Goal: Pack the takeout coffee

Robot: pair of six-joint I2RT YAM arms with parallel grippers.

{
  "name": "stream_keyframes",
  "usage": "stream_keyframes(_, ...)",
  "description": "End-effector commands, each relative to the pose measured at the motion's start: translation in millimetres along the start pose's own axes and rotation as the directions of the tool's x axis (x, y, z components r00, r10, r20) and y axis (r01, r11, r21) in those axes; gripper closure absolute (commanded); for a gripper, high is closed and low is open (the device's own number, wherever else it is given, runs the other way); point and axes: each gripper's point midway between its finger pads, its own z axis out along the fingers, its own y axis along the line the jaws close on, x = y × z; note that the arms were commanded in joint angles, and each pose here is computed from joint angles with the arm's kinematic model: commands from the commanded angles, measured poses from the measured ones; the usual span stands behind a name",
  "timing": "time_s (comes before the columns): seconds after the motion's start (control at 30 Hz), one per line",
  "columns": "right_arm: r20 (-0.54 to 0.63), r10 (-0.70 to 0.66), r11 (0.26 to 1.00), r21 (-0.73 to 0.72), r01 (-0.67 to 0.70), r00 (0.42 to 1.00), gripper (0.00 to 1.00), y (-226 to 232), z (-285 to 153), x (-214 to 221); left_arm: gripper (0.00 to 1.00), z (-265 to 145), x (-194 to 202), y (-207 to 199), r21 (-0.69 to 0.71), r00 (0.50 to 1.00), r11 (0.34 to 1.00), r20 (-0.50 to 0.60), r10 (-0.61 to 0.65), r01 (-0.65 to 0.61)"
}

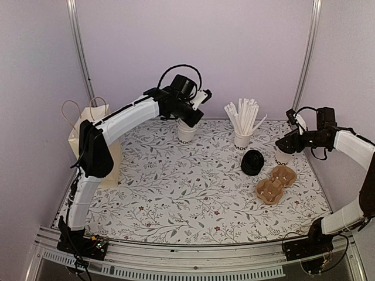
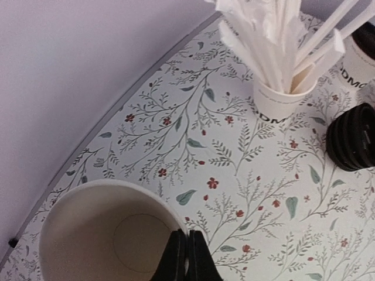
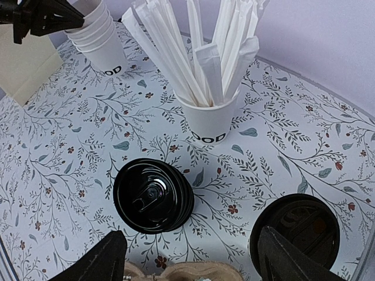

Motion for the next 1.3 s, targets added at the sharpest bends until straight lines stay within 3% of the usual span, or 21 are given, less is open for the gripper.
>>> stream_keyframes(0.0, -0.015, 0.006, 1.000, -0.009, -0.006, 1.000, 0.20, 0.6, 0.5, 5.9, 1.00, -35.4, -36.5, -13.0, 0.165, 0.989, 0.984, 0.120, -0.081, 0.060)
stream_keyframes(0.1, -0.015, 0.003, 1.000, -0.007, -0.003, 1.000, 0.20, 0.8, 0.0, 5.6, 1.00, -29.9, -29.7, 10.1, -0.056, 0.997, 0.998, 0.081, 0.011, -0.006)
stream_keyframes(0.17, -0.011, 0.002, 1.000, -0.007, -0.002, 1.000, 0.20, 1.2, -0.8, 4.6, 1.00, -34.3, -36.1, 6.6, 0.032, 0.993, 0.999, 0.108, -0.038, 0.035)
stream_keyframes(0.2, -0.011, 0.002, 1.000, -0.007, -0.002, 1.000, 0.20, 1.4, -0.8, 5.0, 1.00, -33.8, -35.1, 16.0, 0.005, 0.992, 0.998, 0.107, -0.070, 0.070)
stream_keyframes(0.27, -0.012, 0.001, 1.000, -0.006, -0.001, 1.000, 0.20, 1.0, -0.7, 4.9, 1.00, -30.8, -28.1, 29.9, -0.160, 0.998, 0.987, 0.064, -0.017, 0.027)
stream_keyframes(0.3, -0.013, 0.001, 1.000, -0.006, -0.002, 1.000, 0.20, 1.0, -0.7, 5.1, 1.00, -30.6, -27.5, 27.7, -0.153, 0.998, 0.988, 0.056, -0.008, 0.017)
stream_keyframes(0.37, -0.012, -0.001, 1.000, -0.005, 0.001, 1.000, 0.20, 1.1, -1.0, 4.8, 1.00, -35.6, -38.1, 13.7, 0.028, 0.990, 0.996, 0.111, -0.087, 0.085)
stream_keyframes(0.4, -0.012, 0.000, 1.000, -0.006, 0.000, 1.000, 0.20, 1.2, -0.9, 5.0, 1.00, -37.2, -39.6, 17.4, 0.000, 0.987, 0.994, 0.119, -0.109, 0.110)
stream_keyframes(0.47, -0.013, 0.000, 1.000, -0.007, 0.000, 1.000, 0.20, 1.3, -0.7, 5.1, 1.00, -39.1, -34.6, 35.6, -0.241, 0.997, 0.970, 0.071, 0.020, -0.002)
stream_keyframes(0.5, -0.014, 0.001, 1.000, -0.008, -0.001, 1.000, 0.20, 1.2, -0.4, 5.6, 1.00, -37.5, -31.1, 41.4, -0.289, 0.998, 0.957, 0.046, 0.038, -0.023)
stream_keyframes(0.57, -0.012, -0.001, 1.000, -0.008, 0.001, 1.000, 0.20, 1.5, -0.9, 5.0, 1.00, -42.3, -41.1, 33.1, -0.105, 0.993, 0.992, 0.105, -0.058, 0.069)
stream_keyframes(0.63, -0.011, -0.002, 1.000, -0.009, 0.002, 1.000, 0.20, 1.9, -1.2, 4.6, 1.00, -50.4, -50.7, 26.4, 0.073, 0.971, 0.984, 0.163, -0.175, 0.165)
stream_keyframes(0.73, -0.013, -0.003, 1.000, -0.005, 0.003, 1.000, 0.20, 1.4, -1.3, 4.9, 1.00, -44.4, -37.8, 44.8, -0.164, 0.989, 0.982, 0.126, -0.073, 0.094)
stream_keyframes(0.77, -0.012, -0.004, 1.000, -0.004, 0.004, 1.000, 0.20, 1.5, -1.7, 4.6, 1.00, -43.6, -36.6, 42.5, -0.144, 0.990, 0.985, 0.114, -0.078, 0.094)
stream_keyframes(0.83, -0.011, -0.005, 1.000, -0.006, 0.005, 1.000, 0.20, 1.9, -1.6, 4.8, 1.00, -43.4, -40.4, 34.9, 0.044, 0.974, 0.983, 0.136, -0.181, 0.176)
stream_keyframes(0.87, -0.010, -0.006, 1.000, -0.007, 0.006, 1.000, 0.20, 2.2, -1.8, 4.4, 1.00, -41.5, -39.1, 35.7, 0.021, 0.972, 0.981, 0.133, -0.193, 0.192)
stream_keyframes(0.93, -0.011, -0.005, 1.000, -0.007, 0.005, 1.000, 0.20, 1.8, -1.4, 4.6, 1.00, -39.6, -32.9, 42.7, -0.190, 0.995, 0.980, 0.088, -0.051, 0.067)
stream_keyframes(0.97, -0.013, -0.004, 1.000, -0.008, 0.004, 1.000, 0.20, 1.7, -1.1, 5.1, 1.00, -39.3, -31.8, 41.6, -0.209, 0.997, 0.977, 0.075, -0.036, 0.051)
stream_keyframes(1.07, -0.012, -0.004, 1.000, -0.009, 0.003, 1.000, 0.20, 2.0, -1.1, 5.0, 1.00, -38.4, -38.6, 27.1, 0.021, 0.980, 0.988, 0.125, -0.154, 0.153)
stream_keyframes(1.17, -0.012, -0.004, 1.000, -0.010, 0.004, 1.000, 0.20, 2.0, -1.1, 5.0, 1.00, -33.1, -30.7, 35.4, -0.152, 0.995, 0.986, 0.082, -0.051, 0.064)
stream_keyframes(1.27, -0.013, -0.004, 1.000, -0.010, 0.004, 1.000, 0.20, 2.1, -1.0, 5.3, 1.00, -33.5, -34.5, 31.3, -0.053, 0.988, 0.992, 0.106, -0.110, 0.116)
